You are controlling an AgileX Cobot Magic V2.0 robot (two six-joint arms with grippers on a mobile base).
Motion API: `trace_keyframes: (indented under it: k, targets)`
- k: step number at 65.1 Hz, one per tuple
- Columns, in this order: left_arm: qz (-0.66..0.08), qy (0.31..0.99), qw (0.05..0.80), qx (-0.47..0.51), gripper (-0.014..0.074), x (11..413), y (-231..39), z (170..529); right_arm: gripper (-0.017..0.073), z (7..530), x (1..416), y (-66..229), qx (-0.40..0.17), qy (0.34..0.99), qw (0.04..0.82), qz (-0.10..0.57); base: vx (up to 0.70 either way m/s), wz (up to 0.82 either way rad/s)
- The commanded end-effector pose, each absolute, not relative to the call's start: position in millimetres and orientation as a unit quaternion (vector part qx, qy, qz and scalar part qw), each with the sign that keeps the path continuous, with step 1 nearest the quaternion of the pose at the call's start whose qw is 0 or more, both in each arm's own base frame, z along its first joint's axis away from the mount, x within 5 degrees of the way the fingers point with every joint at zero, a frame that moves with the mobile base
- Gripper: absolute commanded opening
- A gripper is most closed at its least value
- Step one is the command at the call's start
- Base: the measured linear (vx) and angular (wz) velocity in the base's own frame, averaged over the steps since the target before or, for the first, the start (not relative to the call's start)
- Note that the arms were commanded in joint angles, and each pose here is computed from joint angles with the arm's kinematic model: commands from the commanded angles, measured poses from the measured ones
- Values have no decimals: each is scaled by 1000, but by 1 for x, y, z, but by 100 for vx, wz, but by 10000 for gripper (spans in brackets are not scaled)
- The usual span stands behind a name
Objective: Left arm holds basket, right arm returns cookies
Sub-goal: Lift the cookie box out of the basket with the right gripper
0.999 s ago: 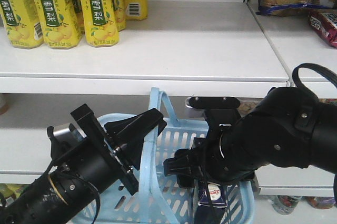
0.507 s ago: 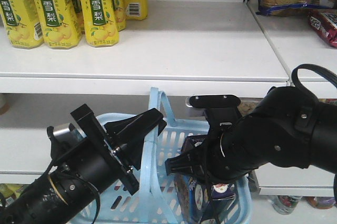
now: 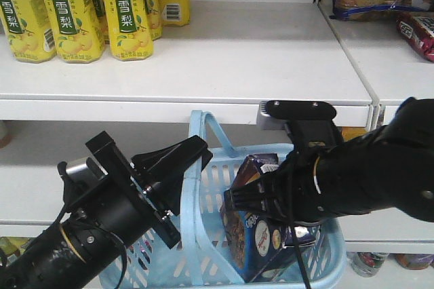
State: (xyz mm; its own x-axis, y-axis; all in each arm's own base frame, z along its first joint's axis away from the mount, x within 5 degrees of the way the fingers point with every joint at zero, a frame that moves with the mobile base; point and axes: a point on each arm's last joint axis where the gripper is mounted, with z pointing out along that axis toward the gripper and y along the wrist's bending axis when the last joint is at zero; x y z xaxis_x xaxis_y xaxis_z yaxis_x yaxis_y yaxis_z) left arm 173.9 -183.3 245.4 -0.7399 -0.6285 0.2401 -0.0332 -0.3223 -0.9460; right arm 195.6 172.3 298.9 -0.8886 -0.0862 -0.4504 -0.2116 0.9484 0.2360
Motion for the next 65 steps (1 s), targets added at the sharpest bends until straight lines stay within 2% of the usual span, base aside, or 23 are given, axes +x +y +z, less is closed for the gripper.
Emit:
trace_keyframes:
  k: [1,26,43,65]
  targets:
    - [-841,419,228,-256,-3,170,-173,284,-6,329,190,165,-76,939,282,179,0,0]
    - [-841,419,228,-256,-3,170,-173,284,-6,381,150,129,-53,898,359,249,0,0]
    - [-841,419,228,-256,-3,170,-173,284,-6,403,134,109,-60,861,430,264,0,0]
    - [-841,419,228,-256,-3,170,-173,284,-6,430,137,104,-92,778,558,274,0,0]
